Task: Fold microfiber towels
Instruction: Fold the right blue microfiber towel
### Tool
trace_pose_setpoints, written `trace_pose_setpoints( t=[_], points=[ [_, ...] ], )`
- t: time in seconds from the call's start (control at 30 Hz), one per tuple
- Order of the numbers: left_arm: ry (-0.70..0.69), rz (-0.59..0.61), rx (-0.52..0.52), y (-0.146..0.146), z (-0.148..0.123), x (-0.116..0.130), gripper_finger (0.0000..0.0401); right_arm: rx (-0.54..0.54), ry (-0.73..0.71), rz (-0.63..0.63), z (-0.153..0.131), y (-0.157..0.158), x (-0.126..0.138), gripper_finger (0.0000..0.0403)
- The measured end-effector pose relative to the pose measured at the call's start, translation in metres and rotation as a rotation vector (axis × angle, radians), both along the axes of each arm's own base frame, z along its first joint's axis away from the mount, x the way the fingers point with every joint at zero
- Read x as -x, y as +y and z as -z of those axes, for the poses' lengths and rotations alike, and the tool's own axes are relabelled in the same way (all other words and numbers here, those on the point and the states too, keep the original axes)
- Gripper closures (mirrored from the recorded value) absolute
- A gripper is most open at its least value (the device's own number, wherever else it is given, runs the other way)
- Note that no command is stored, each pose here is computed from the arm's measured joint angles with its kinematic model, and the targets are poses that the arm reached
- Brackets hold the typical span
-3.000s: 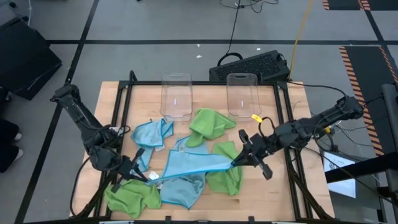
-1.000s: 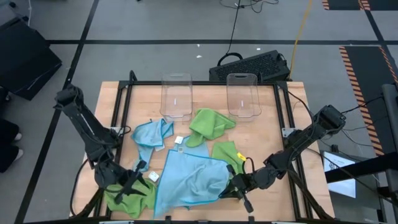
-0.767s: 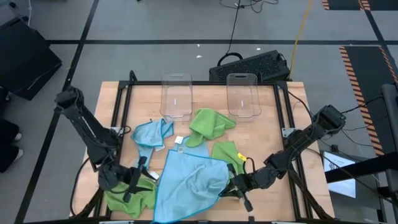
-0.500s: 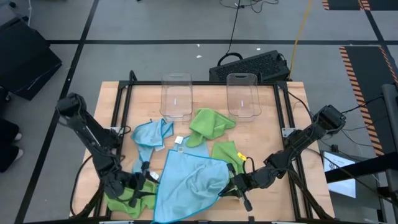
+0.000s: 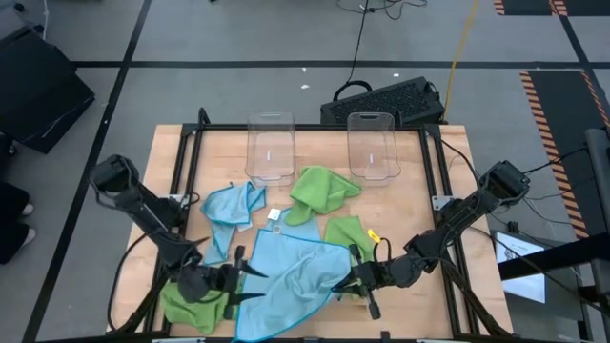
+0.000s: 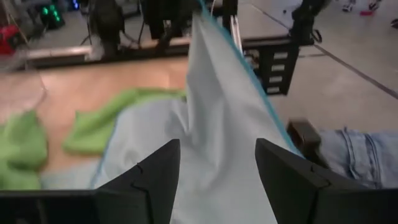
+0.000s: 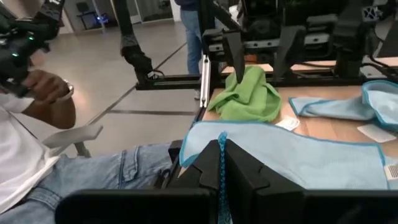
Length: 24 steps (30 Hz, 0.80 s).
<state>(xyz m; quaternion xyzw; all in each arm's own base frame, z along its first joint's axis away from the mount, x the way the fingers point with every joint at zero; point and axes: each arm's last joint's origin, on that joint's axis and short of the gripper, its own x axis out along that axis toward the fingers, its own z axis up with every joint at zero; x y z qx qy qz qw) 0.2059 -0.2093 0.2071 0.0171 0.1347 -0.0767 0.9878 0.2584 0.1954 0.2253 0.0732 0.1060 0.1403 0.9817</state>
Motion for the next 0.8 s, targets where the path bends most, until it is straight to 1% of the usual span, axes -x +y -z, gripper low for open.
trace_pose_setpoints(
  t=[0.1, 0.17, 0.27, 0.4, 0.5, 0.57, 0.63, 0.73, 0.8],
  points=[
    [-0.045, 0.033, -0.038, 0.001, -0.019, -0.020, 0.0185, -0.004, -0.021, -0.001, -0.002, 0.000, 0.000, 0.0397],
    [-0.070, 0.046, -0.068, 0.000, -0.029, -0.033, 0.0169, -0.006, -0.026, 0.010, -0.003, -0.001, -0.001, 0.0397],
    [-0.080, 0.049, -0.091, -0.004, -0.033, -0.054, 0.0126, -0.002, -0.029, 0.038, -0.003, -0.002, -0.002, 0.0397],
    [-0.075, -0.029, -0.104, -0.010, -0.031, -0.085, 0.0055, -0.003, -0.035, 0.059, -0.003, -0.004, -0.003, 0.0397],
    [-0.082, -0.047, -0.104, -0.017, -0.034, -0.103, 0.0023, -0.005, -0.037, 0.059, -0.004, -0.004, -0.003, 0.0397],
    [-0.081, -0.045, -0.114, -0.025, -0.041, -0.113, 0.0018, -0.004, -0.038, 0.064, -0.003, -0.004, -0.003, 0.0397],
    [-0.061, -0.055, -0.114, -0.029, -0.051, -0.123, 0.0026, 0.000, -0.040, 0.087, -0.003, -0.005, -0.003, 0.0397],
    [0.001, -0.105, -0.083, -0.027, -0.067, -0.137, 0.0052, 0.003, -0.042, 0.107, -0.003, -0.005, -0.003, 0.0397],
    [0.063, -0.150, -0.062, -0.022, -0.071, -0.145, 0.0072, 0.001, -0.041, 0.108, -0.004, -0.005, -0.003, 0.0397]
  ],
)
